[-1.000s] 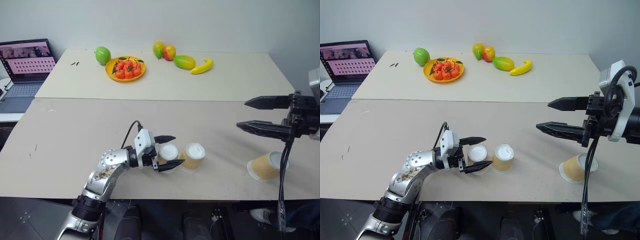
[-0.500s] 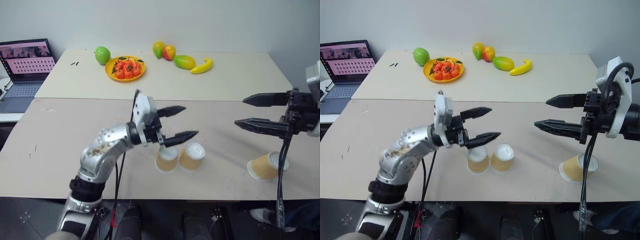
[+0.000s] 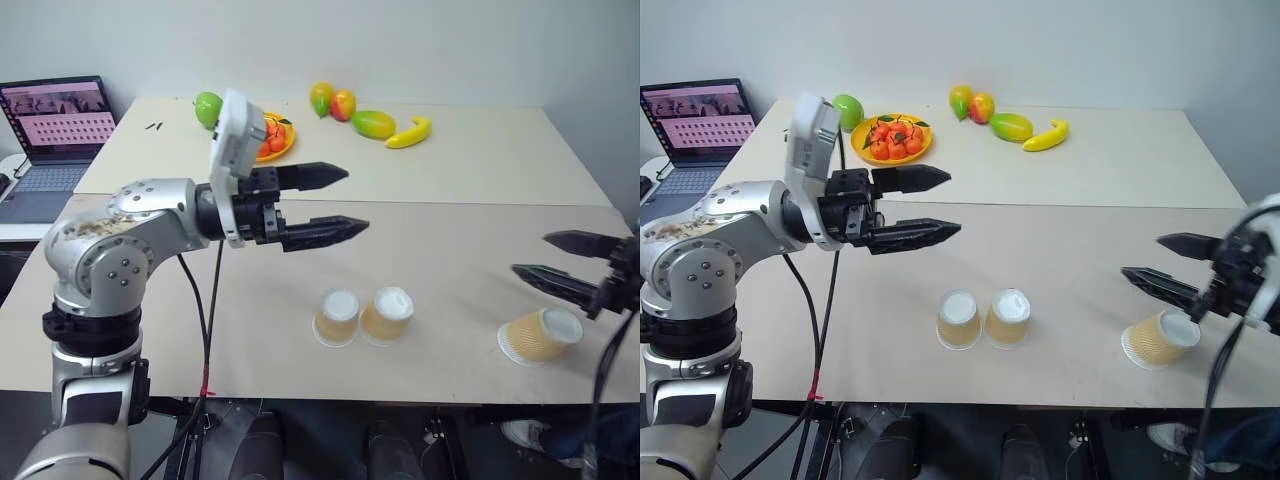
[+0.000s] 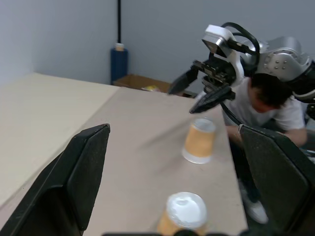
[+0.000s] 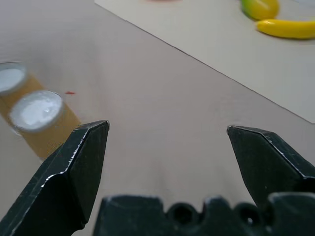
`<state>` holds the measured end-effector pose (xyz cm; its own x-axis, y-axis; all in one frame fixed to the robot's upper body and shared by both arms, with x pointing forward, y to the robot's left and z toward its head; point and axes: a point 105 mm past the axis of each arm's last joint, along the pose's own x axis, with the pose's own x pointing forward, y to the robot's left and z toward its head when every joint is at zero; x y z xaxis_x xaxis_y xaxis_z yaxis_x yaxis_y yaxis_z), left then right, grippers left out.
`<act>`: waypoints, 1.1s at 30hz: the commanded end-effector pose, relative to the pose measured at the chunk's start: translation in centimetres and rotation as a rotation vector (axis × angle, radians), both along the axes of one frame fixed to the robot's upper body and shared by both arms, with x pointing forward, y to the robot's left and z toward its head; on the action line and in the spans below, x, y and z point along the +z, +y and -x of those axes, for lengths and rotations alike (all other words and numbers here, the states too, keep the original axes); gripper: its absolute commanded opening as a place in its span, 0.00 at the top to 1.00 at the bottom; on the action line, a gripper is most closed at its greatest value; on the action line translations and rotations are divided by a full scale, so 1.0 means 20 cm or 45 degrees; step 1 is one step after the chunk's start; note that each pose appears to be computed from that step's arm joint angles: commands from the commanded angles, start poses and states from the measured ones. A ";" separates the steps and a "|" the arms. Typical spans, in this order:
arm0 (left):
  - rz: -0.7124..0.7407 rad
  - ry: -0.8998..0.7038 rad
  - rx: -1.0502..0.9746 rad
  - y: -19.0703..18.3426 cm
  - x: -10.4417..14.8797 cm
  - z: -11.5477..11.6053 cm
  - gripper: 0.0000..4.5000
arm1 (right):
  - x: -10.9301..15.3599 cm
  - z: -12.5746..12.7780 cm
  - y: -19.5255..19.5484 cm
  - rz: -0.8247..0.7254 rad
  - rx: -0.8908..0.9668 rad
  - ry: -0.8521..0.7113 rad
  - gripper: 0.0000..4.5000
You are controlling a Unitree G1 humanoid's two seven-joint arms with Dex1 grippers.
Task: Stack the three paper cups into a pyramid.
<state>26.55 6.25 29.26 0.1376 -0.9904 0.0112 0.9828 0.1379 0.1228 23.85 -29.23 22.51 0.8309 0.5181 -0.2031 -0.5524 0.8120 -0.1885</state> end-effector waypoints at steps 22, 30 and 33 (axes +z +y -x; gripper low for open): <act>-0.040 -0.050 -0.157 -0.07 0.06 0.00 0.01 | -0.34 0.22 -0.19 -0.072 -0.353 0.009 0.00; -0.064 -0.053 -0.101 -0.03 0.06 0.00 0.01 | -0.42 0.14 -0.21 -0.071 -0.354 0.030 0.00; -0.063 -0.047 -0.084 -0.02 0.06 0.00 0.01 | -0.42 0.12 -0.21 -0.074 -0.354 0.026 0.00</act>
